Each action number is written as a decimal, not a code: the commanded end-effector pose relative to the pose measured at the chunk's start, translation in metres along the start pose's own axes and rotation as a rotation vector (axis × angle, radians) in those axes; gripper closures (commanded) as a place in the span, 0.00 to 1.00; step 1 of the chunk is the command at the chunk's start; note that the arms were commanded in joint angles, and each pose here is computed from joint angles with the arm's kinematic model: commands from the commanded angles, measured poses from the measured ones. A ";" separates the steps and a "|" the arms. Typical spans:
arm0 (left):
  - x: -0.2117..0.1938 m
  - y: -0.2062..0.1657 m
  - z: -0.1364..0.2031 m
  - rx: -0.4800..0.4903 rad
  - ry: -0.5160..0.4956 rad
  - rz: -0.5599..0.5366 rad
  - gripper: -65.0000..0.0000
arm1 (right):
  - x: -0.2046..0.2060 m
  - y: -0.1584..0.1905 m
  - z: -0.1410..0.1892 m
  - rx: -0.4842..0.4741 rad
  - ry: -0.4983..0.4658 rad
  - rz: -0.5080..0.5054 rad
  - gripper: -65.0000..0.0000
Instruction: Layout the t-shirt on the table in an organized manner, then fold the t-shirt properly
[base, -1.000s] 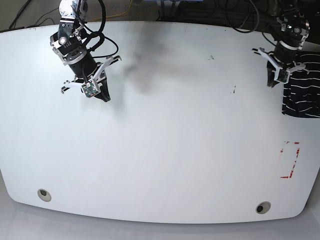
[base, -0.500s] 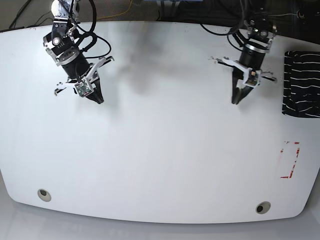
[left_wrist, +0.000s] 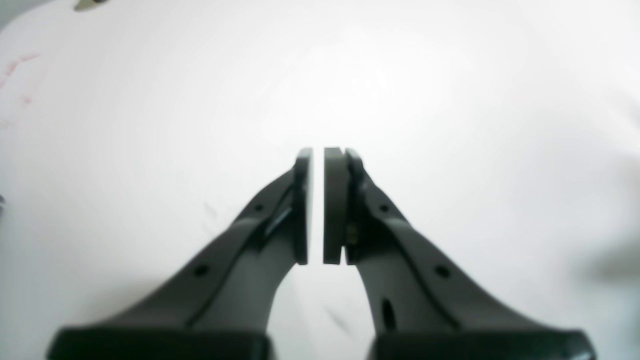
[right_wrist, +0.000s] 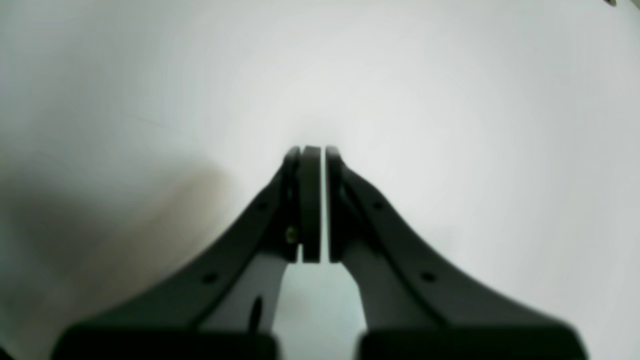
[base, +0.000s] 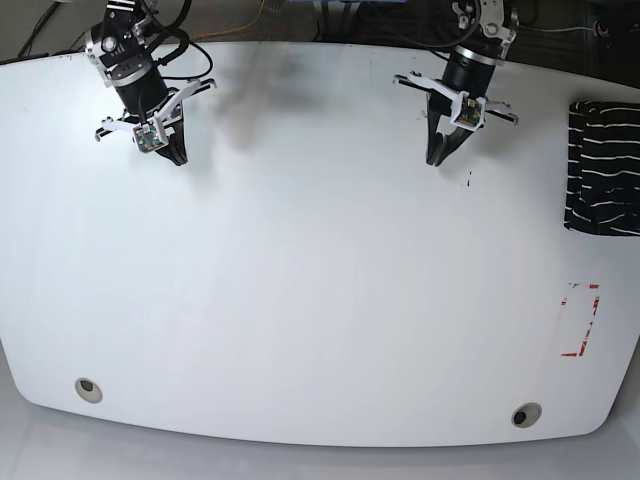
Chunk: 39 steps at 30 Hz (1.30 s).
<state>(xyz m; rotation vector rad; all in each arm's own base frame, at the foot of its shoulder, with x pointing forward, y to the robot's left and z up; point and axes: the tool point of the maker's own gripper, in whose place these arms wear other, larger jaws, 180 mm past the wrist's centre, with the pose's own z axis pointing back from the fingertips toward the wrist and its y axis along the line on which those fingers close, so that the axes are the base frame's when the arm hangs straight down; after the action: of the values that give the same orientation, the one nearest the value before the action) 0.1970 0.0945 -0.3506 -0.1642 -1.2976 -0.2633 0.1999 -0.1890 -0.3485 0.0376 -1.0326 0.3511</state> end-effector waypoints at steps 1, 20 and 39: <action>0.004 -0.008 0.015 -0.011 -0.010 0.014 0.97 | -0.004 0.003 0.017 -0.007 -0.018 -0.024 0.97; -0.053 -0.027 0.115 -0.006 0.281 0.071 0.97 | -0.085 0.038 0.104 0.007 0.237 -0.195 0.97; -0.119 -0.048 0.197 -0.010 0.564 0.158 0.97 | -0.170 0.074 0.187 0.028 0.549 -0.330 0.97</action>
<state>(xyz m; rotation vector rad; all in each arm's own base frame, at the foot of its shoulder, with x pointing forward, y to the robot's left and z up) -0.0160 0.1126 -0.4129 -0.1721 -0.7356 -0.1810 -0.0416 -0.1994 -0.4020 0.1213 -0.4945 0.0870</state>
